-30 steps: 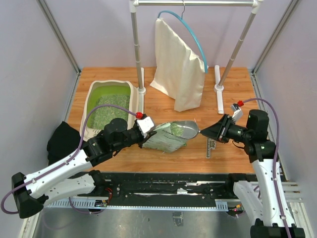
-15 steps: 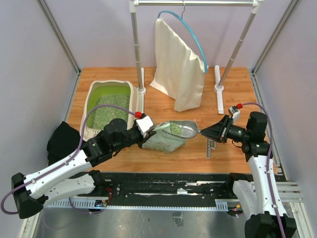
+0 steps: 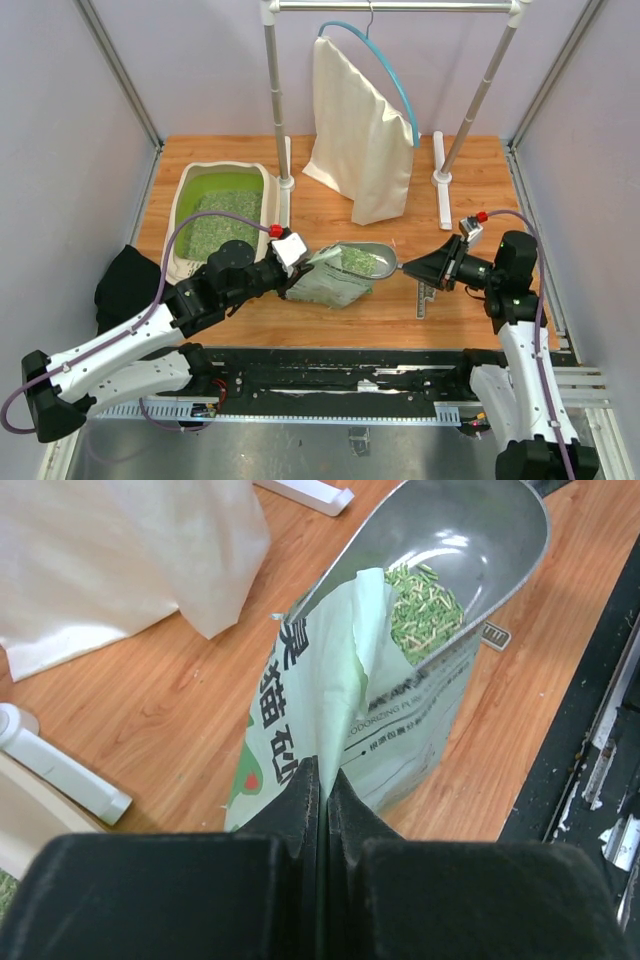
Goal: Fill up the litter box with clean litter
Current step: 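Scoop the cat litter from the cat litter bag.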
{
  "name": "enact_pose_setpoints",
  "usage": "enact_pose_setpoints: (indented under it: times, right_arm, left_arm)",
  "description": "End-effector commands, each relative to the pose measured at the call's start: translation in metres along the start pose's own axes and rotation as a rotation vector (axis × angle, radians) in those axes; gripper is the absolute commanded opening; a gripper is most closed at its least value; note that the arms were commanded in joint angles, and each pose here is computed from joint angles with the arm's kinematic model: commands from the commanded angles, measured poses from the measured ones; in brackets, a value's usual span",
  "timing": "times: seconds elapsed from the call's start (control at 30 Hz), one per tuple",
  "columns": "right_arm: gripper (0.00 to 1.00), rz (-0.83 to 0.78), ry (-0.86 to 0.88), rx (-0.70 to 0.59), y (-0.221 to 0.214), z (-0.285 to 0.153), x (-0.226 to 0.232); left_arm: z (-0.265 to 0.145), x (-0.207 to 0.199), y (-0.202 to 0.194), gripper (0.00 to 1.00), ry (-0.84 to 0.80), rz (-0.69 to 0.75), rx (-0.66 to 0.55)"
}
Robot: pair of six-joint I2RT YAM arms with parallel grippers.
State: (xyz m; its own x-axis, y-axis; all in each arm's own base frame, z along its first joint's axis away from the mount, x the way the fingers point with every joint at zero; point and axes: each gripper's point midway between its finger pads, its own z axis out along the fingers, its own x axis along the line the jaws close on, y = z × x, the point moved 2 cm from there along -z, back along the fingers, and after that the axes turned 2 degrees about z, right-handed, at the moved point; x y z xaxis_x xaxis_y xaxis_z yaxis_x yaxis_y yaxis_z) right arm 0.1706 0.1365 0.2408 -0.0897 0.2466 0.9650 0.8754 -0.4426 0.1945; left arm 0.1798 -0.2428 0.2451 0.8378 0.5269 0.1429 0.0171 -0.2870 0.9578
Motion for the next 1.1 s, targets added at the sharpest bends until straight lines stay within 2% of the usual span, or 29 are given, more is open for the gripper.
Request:
enact_pose_setpoints:
  times: [0.0, 0.07, 0.1, 0.23, 0.37, 0.47, 0.8, 0.93, 1.07]
  right_arm:
    - [0.01, -0.056, 0.042, 0.029, -0.01, 0.013, 0.017]
    - [0.01, -0.106, 0.003, 0.045, -0.01, 0.003, 0.013]
    - [0.01, -0.073, -0.014, 0.021, -0.004, -0.003, 0.008]
    - [0.01, -0.07, 0.064, 0.016, -0.002, 0.006, 0.021]
    - [0.01, -0.114, -0.022, 0.007, -0.002, -0.006, 0.016]
    - [0.01, -0.136, -0.017, -0.004, 0.0, -0.01, 0.022]
    - [0.01, -0.259, -0.091, -0.122, 0.019, -0.019, 0.047]
    - [0.01, -0.324, -0.121, -0.21, 0.021, -0.028, 0.063]
    - [0.01, -0.349, -0.13, -0.232, 0.02, -0.033, 0.072]
  left_arm:
    - [-0.002, 0.004, 0.042, 0.0, 0.02, -0.014, -0.161]
    - [-0.001, 0.003, 0.042, 0.0, 0.01, -0.018, -0.146]
    - [-0.001, 0.002, 0.042, 0.01, 0.008, -0.019, -0.138]
    - [-0.001, 0.004, 0.04, 0.01, 0.024, -0.023, -0.143]
    - [-0.002, 0.004, 0.042, 0.01, 0.026, -0.045, -0.142]
    - [-0.003, 0.005, 0.039, 0.01, 0.035, -0.049, -0.135]
    - [0.002, 0.011, 0.043, 0.01, 0.074, -0.095, -0.121]
    - [0.009, 0.017, 0.038, 0.01, 0.124, -0.15, -0.077]
    - [0.017, 0.017, 0.032, 0.01, 0.129, -0.179, -0.051]
